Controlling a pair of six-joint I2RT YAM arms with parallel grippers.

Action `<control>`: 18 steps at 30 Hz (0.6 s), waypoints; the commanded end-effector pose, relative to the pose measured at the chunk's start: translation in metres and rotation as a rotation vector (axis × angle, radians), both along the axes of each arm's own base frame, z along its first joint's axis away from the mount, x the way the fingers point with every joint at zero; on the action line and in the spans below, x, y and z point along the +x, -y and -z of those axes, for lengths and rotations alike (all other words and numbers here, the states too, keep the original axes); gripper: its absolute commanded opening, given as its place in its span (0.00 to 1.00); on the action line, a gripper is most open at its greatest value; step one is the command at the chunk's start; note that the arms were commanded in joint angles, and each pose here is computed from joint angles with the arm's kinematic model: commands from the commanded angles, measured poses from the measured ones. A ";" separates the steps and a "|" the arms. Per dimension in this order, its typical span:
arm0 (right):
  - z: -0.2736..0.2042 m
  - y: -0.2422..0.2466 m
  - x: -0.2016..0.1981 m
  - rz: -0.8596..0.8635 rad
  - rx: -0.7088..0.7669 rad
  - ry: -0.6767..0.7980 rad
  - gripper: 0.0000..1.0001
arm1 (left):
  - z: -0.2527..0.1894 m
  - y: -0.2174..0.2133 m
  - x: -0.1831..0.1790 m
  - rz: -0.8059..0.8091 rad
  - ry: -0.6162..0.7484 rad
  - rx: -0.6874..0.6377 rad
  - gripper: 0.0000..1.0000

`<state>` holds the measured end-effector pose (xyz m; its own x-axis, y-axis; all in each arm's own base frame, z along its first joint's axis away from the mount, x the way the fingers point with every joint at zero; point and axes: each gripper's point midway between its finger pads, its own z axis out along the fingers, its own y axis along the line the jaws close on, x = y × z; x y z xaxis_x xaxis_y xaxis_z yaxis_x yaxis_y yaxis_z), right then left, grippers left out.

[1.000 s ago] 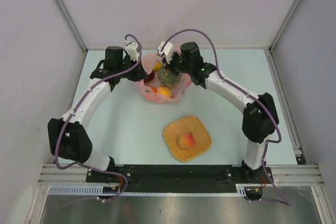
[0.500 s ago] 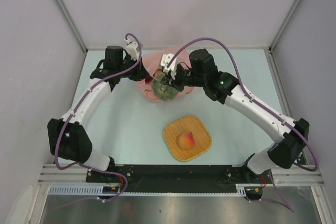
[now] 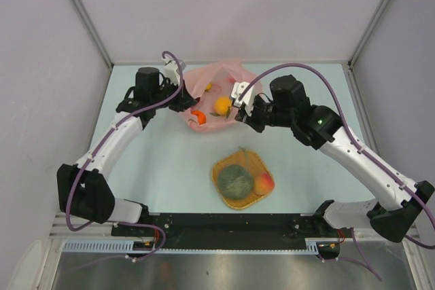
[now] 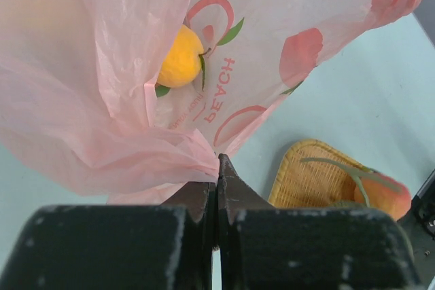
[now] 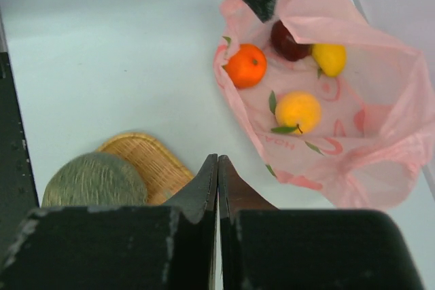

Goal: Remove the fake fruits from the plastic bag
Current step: Place the fake fruit on the plate.

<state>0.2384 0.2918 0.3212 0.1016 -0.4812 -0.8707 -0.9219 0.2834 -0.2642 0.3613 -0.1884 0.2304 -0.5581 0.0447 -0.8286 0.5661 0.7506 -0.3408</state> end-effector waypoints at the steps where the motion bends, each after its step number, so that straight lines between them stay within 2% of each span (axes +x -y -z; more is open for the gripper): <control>1: -0.004 0.013 0.014 0.065 0.008 0.016 0.00 | -0.025 0.004 0.001 0.007 0.096 -0.024 0.00; 8: 0.012 0.013 0.019 0.090 0.038 -0.031 0.00 | -0.008 0.007 -0.002 0.030 0.056 -0.008 0.00; 15: 0.023 0.016 0.014 0.094 0.021 -0.079 0.00 | -0.010 0.011 -0.003 0.045 0.069 0.003 0.00; 18: 0.042 0.024 0.003 0.102 -0.016 -0.183 0.24 | -0.009 0.011 -0.006 0.052 0.062 0.005 0.00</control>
